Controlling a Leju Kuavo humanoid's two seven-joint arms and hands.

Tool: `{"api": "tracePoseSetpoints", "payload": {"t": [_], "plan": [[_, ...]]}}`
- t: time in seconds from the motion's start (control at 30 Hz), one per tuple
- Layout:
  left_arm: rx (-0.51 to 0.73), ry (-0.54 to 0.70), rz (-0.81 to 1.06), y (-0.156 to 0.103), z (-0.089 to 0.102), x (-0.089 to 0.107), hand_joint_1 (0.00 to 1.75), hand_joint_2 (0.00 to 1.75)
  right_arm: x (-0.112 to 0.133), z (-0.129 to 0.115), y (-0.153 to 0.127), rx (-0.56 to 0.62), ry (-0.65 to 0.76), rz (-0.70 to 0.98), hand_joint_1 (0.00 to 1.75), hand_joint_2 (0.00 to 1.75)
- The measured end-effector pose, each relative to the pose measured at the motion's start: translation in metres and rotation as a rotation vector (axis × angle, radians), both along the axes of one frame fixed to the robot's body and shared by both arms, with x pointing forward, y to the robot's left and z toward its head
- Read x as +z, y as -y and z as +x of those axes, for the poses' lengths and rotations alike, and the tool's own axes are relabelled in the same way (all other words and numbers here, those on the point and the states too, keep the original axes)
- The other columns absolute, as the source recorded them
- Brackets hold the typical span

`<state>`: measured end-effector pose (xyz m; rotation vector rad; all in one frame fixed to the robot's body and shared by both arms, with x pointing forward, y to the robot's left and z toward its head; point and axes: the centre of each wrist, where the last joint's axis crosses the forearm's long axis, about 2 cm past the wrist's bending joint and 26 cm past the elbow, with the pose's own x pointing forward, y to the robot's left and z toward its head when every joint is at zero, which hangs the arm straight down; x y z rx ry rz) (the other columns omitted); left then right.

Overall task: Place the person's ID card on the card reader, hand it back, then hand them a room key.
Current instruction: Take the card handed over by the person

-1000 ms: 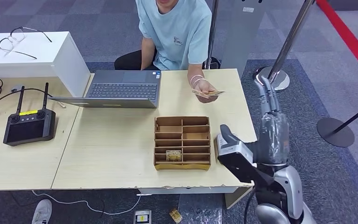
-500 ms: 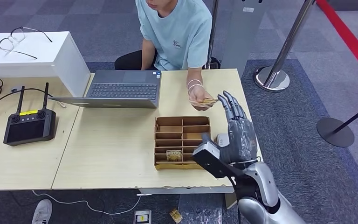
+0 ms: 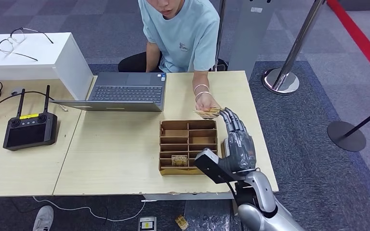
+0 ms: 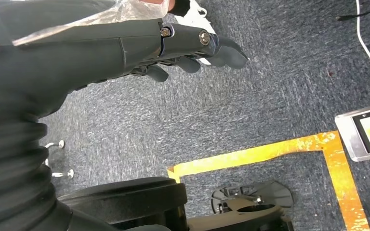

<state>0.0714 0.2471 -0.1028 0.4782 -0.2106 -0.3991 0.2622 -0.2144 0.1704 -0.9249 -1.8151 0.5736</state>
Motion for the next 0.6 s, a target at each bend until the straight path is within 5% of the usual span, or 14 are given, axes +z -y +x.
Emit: {"api": "tracePoseSetpoints", "payload": {"t": [0.37,0.47,0.57,0.6], "plan": [[-0.010,-0.011,0.003,0.000,0.000,0.000,0.00,1.75,-0.012,0.001,-0.006,0.001,-0.032,0.015,0.27,1.75],[-0.013,-0.012,0.005,0.000,-0.001,0.000,0.00,1.75,-0.014,0.001,-0.007,0.005,-0.037,0.023,0.57,1.75],[-0.018,-0.010,0.006,0.000,0.000,0.000,0.00,1.75,-0.014,0.003,-0.010,0.013,-0.032,0.035,1.19,1.75],[-0.020,-0.009,0.007,0.000,0.000,0.000,0.00,1.75,-0.014,0.004,-0.010,0.015,-0.027,0.039,1.27,1.75]]}}
